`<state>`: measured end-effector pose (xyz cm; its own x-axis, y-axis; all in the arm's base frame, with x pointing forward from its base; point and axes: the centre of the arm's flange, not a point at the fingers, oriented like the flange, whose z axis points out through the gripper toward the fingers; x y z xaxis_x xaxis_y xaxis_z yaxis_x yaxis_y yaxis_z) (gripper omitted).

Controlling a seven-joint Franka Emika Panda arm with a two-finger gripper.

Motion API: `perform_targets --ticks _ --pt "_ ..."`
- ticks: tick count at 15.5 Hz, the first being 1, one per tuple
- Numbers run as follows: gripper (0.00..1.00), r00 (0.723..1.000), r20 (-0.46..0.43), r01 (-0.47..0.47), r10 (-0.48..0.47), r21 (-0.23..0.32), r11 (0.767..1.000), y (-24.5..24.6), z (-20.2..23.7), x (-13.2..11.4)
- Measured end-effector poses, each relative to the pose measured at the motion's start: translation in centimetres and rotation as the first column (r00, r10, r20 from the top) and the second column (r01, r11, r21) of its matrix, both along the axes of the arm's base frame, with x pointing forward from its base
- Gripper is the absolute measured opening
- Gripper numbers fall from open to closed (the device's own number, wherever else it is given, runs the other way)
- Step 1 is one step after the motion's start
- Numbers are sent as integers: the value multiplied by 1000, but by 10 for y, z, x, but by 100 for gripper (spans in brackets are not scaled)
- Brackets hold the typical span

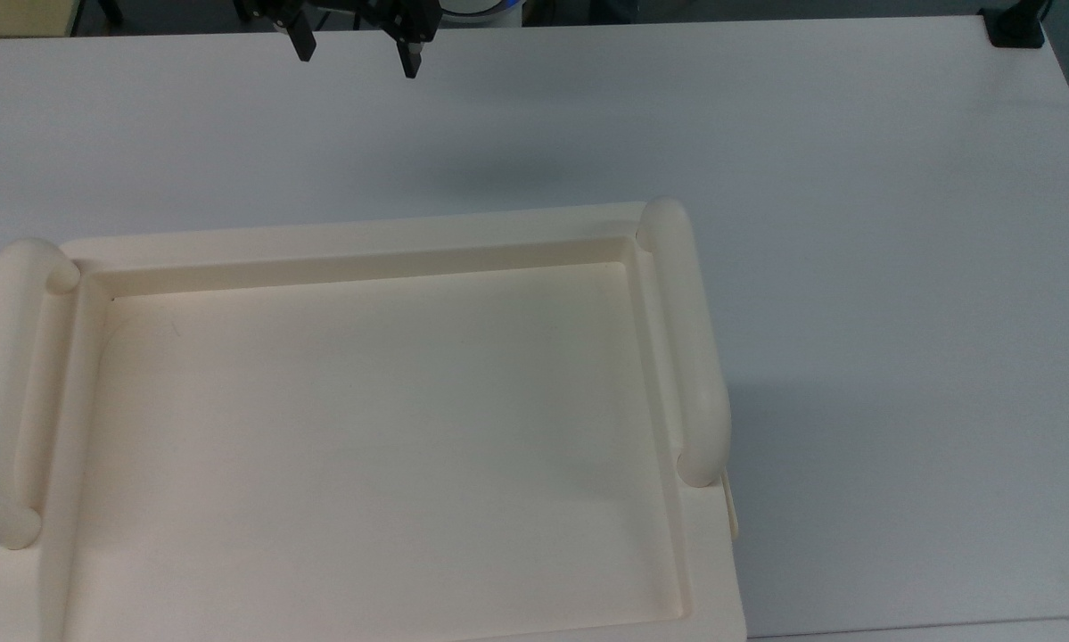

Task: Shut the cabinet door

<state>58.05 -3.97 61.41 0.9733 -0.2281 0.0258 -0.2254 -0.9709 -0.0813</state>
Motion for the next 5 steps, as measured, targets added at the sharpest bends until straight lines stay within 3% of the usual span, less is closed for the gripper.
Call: perform_targets --ticks 5 --pt "100 1000 -7 15 -15 4 1000 -5 -2 -3"
